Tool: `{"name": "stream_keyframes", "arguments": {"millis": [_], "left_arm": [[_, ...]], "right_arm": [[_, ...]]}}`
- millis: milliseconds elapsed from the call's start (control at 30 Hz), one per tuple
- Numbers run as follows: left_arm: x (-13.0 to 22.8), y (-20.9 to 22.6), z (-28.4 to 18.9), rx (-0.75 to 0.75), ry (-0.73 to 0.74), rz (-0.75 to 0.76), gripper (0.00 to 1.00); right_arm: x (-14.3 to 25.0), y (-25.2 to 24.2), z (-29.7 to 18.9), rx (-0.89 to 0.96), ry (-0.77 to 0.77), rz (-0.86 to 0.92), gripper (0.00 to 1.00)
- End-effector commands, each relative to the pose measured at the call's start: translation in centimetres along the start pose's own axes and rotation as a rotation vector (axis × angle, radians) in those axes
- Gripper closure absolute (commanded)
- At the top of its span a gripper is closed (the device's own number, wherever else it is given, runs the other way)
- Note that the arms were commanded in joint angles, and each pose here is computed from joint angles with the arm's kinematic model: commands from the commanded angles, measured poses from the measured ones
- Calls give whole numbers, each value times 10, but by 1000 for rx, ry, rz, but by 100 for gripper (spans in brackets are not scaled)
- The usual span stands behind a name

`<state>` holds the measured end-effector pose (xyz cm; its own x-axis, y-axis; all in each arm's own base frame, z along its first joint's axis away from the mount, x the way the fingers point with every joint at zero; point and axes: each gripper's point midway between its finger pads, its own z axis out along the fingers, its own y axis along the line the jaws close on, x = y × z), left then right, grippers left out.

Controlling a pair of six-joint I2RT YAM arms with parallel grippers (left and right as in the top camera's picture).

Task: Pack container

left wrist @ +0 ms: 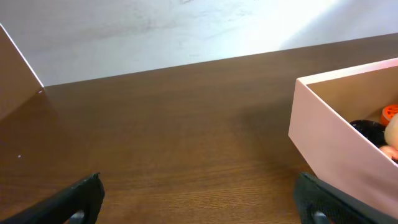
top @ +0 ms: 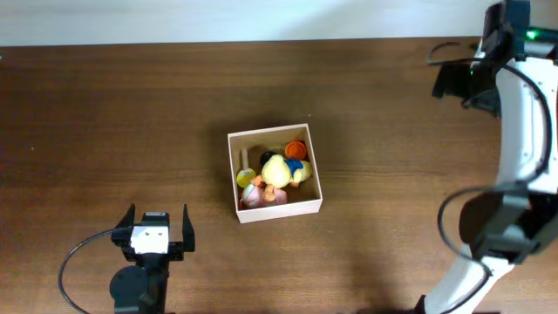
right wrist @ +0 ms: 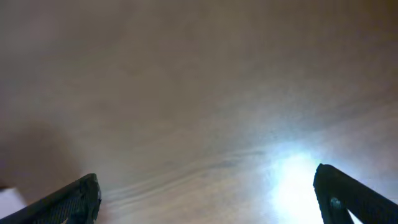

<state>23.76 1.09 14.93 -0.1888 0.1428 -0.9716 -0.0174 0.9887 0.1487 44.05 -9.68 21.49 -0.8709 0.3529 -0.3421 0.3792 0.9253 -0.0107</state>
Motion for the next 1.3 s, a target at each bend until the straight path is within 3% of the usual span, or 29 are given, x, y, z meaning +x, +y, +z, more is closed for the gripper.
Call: {"name": "stream_keyframes", "arguments": {"millis": [0,300,800,1267], "left_arm": [[0,-3,0,14,-6,-8,1],[0,-3,0,14,-6,-8,1],[0,-3,0,14,-6,-8,1],[0,-3,0,14,-6,-8,1]], "right_arm": [[-6,9,-72,-20,-179,-18,1],[8,28,-126,-75,-446,-84,1],[121,45,-124,-264,-755,-155,1],[183,33,-105,-427,-1089,-124,1]]}}
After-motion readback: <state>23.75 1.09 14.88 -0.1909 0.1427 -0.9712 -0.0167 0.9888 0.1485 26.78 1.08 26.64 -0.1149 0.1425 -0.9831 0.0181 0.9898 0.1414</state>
